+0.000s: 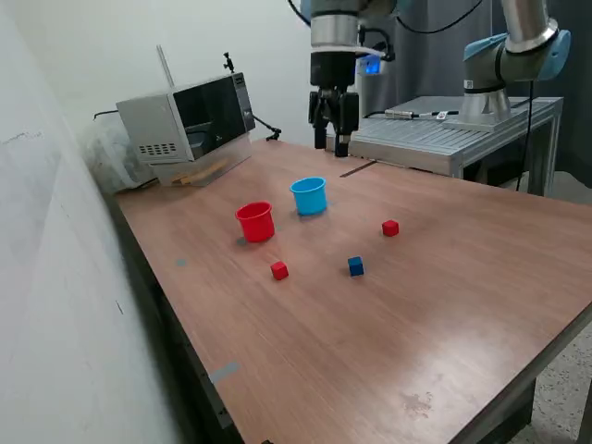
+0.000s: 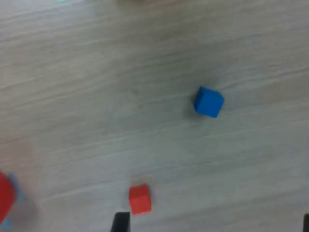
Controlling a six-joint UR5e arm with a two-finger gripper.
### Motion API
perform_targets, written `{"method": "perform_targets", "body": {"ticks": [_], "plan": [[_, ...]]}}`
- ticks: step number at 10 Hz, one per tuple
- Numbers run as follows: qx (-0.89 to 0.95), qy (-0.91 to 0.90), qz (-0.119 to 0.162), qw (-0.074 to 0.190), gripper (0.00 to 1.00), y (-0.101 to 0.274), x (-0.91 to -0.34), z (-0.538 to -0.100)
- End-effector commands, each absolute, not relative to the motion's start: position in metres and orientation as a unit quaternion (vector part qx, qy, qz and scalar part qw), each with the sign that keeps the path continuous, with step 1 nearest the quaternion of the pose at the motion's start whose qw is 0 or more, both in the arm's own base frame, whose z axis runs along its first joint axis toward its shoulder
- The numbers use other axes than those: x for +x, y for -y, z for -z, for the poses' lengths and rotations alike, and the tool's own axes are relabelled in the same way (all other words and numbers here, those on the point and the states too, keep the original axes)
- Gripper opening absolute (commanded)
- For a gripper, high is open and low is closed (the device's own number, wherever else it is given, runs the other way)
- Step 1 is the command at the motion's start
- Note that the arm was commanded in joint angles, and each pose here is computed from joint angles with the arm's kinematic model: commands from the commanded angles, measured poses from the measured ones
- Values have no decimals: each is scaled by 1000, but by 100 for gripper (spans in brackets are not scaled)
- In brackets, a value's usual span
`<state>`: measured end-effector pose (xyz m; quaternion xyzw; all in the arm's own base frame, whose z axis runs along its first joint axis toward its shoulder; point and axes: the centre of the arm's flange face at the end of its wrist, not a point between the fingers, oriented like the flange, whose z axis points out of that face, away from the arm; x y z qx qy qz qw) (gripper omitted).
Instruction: Place red objects in the red bin, and blue objects in the blue bin.
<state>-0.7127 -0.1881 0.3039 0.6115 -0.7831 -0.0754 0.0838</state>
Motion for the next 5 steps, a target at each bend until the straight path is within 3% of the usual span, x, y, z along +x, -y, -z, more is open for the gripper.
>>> {"method": "perform_targets", "body": {"ticks": [1, 3, 5], "plan": [[598, 798, 52, 53, 100, 205, -730, -232], [610, 791, 39, 34, 100, 230, -722, -200], [622, 781, 39, 37, 100, 255, -714, -199]]}}
